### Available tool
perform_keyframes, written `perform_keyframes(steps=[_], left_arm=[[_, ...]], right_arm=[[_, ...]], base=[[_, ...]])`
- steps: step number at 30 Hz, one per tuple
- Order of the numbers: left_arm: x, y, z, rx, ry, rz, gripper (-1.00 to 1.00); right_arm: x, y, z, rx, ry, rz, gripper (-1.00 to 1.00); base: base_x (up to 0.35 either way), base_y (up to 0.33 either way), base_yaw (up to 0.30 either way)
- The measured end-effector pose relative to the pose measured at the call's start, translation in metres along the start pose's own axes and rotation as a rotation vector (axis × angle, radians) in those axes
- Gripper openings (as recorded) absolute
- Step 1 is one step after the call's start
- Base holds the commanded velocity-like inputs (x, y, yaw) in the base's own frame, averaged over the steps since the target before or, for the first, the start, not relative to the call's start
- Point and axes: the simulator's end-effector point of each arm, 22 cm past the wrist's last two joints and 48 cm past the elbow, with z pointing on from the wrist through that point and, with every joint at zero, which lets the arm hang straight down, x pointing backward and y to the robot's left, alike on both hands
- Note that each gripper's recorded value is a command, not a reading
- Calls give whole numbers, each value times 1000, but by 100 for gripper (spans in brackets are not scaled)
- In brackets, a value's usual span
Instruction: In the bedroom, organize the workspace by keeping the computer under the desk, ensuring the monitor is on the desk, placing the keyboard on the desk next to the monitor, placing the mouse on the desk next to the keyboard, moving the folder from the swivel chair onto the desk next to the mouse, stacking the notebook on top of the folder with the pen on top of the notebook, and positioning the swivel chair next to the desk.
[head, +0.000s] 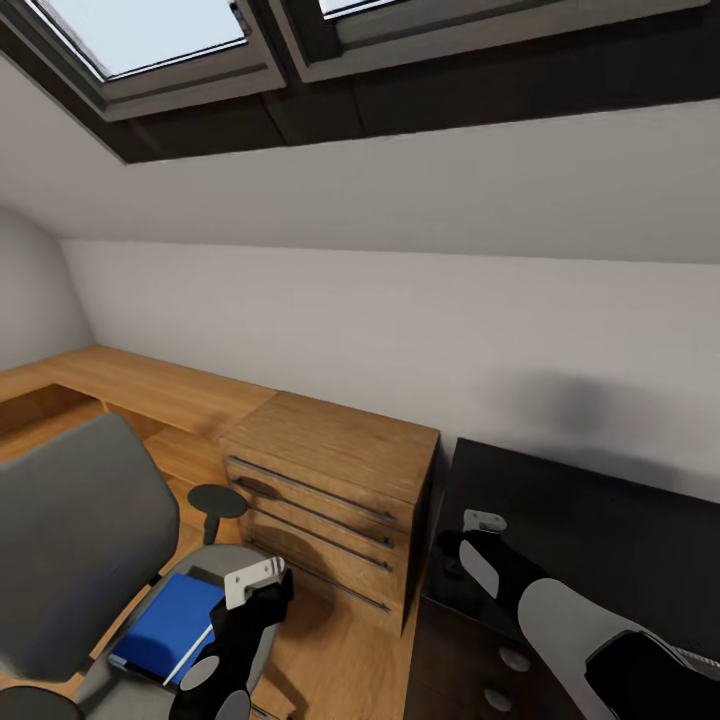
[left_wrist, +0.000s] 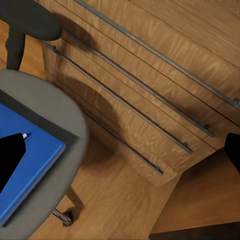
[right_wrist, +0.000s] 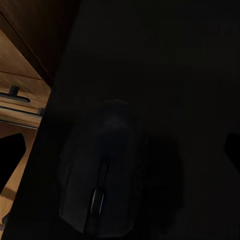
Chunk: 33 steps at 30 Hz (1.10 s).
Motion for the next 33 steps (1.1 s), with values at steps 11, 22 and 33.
perform_keyframes(steps=[11,22,33], left_arm=[[11,3,9,0,-2,-3,100],[24,7,18,0,-2,-3,100],[30,8,21,1,-2,-2,100]], right_arm=[[9,1,12,-2,1,-2,100],[19,1,25,-2,0,-2,100],[23,2,30,-3,0,-2,100]], base=[[0,0,0],[0,0,0],[0,0,0]])
